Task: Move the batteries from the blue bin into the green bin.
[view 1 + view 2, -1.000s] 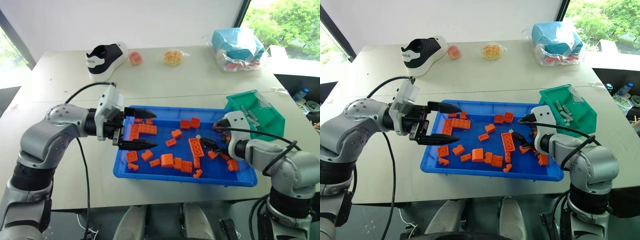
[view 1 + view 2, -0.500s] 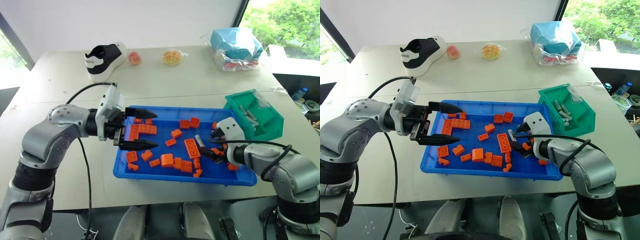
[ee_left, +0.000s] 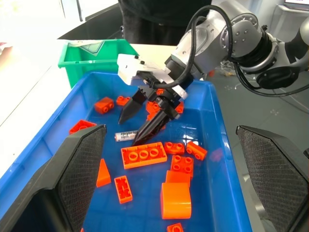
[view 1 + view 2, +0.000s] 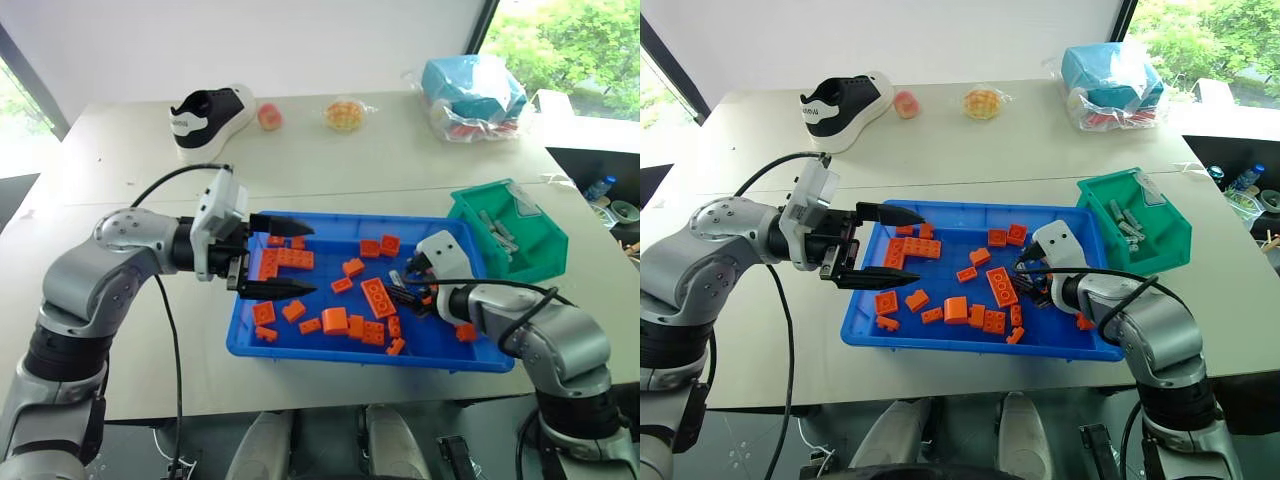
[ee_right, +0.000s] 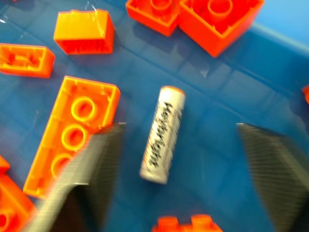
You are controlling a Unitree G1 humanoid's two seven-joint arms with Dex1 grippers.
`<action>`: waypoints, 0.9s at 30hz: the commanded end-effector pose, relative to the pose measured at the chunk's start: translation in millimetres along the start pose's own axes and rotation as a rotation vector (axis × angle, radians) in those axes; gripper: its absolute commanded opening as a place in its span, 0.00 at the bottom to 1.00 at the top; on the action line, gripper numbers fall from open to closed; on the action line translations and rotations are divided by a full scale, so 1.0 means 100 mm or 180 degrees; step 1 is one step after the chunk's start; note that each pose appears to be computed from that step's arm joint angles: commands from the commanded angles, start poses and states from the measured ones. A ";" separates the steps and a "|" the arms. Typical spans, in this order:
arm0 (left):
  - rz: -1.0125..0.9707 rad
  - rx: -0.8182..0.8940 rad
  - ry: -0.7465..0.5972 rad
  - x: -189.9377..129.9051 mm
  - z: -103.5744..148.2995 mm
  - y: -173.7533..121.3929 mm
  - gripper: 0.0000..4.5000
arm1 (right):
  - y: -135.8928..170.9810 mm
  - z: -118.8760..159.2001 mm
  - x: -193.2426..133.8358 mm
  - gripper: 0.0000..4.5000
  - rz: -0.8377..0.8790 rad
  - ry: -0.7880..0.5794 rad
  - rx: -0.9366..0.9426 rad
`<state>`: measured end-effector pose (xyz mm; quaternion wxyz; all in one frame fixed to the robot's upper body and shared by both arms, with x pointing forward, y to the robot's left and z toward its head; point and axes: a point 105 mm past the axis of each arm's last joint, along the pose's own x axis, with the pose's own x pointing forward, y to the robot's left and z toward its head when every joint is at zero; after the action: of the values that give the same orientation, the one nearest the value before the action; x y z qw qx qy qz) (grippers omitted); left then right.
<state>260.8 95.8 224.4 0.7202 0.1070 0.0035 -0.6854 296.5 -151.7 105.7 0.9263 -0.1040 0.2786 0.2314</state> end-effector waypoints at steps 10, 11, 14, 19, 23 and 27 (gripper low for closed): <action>0.0005 0.0169 -0.0003 -0.02 0.08 0.00 1.00 | -0.36 0.46 -0.45 0.02 -0.0382 -0.0469 0.0132; 0.0005 0.0169 -0.0004 -0.02 0.08 0.01 1.00 | -0.46 0.53 -0.53 0.02 -0.0486 -0.0528 0.0165; -0.0006 0.0170 -0.0015 -0.01 0.07 0.01 1.00 | -0.87 0.72 -0.85 0.02 -0.0941 -0.0647 0.0159; -0.0033 0.0195 -0.0050 0.02 0.07 0.02 1.00 | -1.39 0.72 -1.11 0.02 -0.1489 -0.0559 0.0195; -0.0048 0.0206 -0.0062 0.04 0.08 0.04 1.00 | -1.46 0.62 -1.01 0.33 -0.1469 -0.0500 0.0202; -0.0043 0.0201 -0.0048 0.03 0.07 0.05 1.00 | -1.47 0.69 -1.00 0.80 -0.1436 -0.0665 0.0128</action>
<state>267.0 93.2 225.5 0.7175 0.1126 -0.0086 -0.6874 325.6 -293.8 209.9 0.9737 -0.1122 0.1966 0.0259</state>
